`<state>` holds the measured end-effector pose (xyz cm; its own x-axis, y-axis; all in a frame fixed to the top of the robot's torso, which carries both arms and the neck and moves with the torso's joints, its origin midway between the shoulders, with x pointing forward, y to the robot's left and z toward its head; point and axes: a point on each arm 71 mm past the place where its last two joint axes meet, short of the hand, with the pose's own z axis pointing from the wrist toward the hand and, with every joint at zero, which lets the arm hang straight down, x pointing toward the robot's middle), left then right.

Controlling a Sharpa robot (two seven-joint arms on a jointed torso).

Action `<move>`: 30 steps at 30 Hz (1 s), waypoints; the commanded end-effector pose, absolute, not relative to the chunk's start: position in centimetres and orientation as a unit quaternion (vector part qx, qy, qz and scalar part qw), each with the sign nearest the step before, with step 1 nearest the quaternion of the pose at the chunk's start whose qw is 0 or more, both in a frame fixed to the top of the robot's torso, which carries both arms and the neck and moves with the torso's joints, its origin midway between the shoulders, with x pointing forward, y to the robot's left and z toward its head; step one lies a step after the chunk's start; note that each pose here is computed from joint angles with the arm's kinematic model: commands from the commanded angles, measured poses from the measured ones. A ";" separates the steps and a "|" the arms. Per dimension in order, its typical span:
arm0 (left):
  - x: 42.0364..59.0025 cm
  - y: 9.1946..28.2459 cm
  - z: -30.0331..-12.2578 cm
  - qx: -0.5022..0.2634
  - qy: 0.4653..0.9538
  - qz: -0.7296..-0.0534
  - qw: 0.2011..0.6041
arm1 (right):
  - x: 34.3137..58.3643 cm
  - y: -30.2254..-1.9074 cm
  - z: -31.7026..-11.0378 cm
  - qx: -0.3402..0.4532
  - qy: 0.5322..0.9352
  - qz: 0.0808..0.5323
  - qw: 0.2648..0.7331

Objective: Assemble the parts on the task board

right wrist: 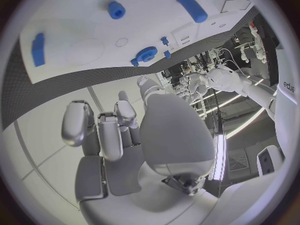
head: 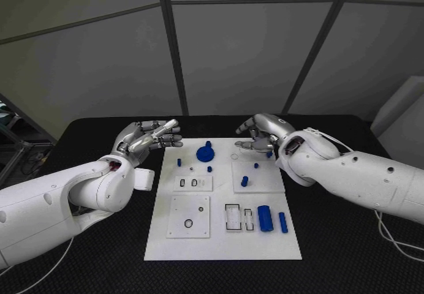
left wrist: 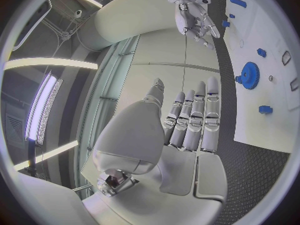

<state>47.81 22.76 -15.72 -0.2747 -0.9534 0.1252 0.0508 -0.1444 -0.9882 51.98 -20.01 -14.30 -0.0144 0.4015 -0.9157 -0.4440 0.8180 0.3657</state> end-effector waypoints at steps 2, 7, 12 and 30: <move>47.9 22.6 -15.5 -0.435 0.509 -0.621 0.408 | 51.5 -22.3 -13.9 0.009 0.636 0.365 0.680; 48.0 22.5 -15.6 -0.434 0.509 -0.623 0.406 | 51.8 -26.3 -14.5 0.021 0.661 0.345 0.665; 48.0 22.4 -15.6 -0.434 0.510 -0.623 0.405 | 52.2 -28.2 -15.0 0.028 0.677 0.327 0.659; 48.2 22.2 -15.8 -0.434 0.510 -0.623 0.403 | 53.0 -28.9 -17.5 0.018 0.720 0.291 0.630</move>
<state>48.21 22.36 -15.99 -0.2815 -0.9508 0.1293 0.0480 -0.1485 -0.9877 52.99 -29.08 -17.25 -0.1739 0.4185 -0.8914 -0.3346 0.8263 0.4532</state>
